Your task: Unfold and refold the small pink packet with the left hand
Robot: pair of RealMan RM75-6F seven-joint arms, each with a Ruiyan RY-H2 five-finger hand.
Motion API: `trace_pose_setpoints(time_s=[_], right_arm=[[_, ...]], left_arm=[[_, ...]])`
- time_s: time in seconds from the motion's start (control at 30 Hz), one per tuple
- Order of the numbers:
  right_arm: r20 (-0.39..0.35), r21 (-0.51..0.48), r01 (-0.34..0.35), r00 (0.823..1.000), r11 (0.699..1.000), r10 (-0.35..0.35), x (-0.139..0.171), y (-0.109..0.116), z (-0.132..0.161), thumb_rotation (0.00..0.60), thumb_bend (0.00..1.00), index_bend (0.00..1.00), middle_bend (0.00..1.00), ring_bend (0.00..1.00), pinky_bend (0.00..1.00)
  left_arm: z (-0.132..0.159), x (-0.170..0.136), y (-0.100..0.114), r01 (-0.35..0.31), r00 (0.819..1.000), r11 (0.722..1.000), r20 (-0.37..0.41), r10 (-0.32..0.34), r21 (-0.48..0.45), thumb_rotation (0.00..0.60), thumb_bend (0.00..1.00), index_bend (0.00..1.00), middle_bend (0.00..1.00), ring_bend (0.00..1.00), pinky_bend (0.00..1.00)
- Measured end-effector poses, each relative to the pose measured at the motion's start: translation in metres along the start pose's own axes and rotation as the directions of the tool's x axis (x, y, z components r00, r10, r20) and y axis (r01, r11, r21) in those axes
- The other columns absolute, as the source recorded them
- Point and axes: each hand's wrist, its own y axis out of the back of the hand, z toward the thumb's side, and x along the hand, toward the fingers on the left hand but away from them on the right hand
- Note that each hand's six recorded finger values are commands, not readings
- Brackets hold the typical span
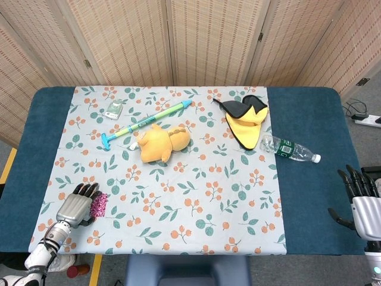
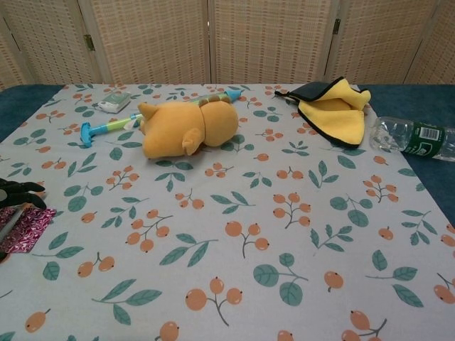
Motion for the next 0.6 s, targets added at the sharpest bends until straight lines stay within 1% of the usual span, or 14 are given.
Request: trace_pose_setpoints(time_s=[0.13,0.33,0.43,0.6], right_arm=[[0.002,-0.001,0.0,1.0,1.0,0.0,0.0,0.0,-0.001,0.6,0.25,0.0,0.0,0.0,0.0],[-0.004,-0.001,0.002,1.0,1.0,-0.002,-0.001,0.0,0.001,0.6,0.25,0.0,0.0,0.0,0.0],[-0.008,-0.001,0.004,1.0,1.0,-0.004,-0.001,0.001,0.002,0.6,0.25,0.0,0.0,0.0,0.0],[-0.01,-0.002,0.008,1.0,1.0,-0.008,0.0,0.002,0.004,0.6,0.25,0.0,0.0,0.0,0.0]], left_arm=[[0.0,-0.002,0.002,-0.009,1.0,1.0,0.0,0.009,0.001,0.563,0.32,0.24,0.0,0.0,0.0],[-0.001,-0.011,0.012,-0.048,0.999,0.999,0.006,0.048,0.005,0.562,0.32,0.24,0.0,0.0,0.0],[-0.005,-0.016,0.019,-0.072,0.997,0.997,0.006,0.072,0.016,0.561,0.32,0.24,0.0,0.0,0.0],[-0.016,-0.022,0.024,-0.088,0.996,0.995,-0.003,0.089,0.05,0.566,0.32,0.24,0.0,0.0,0.0]])
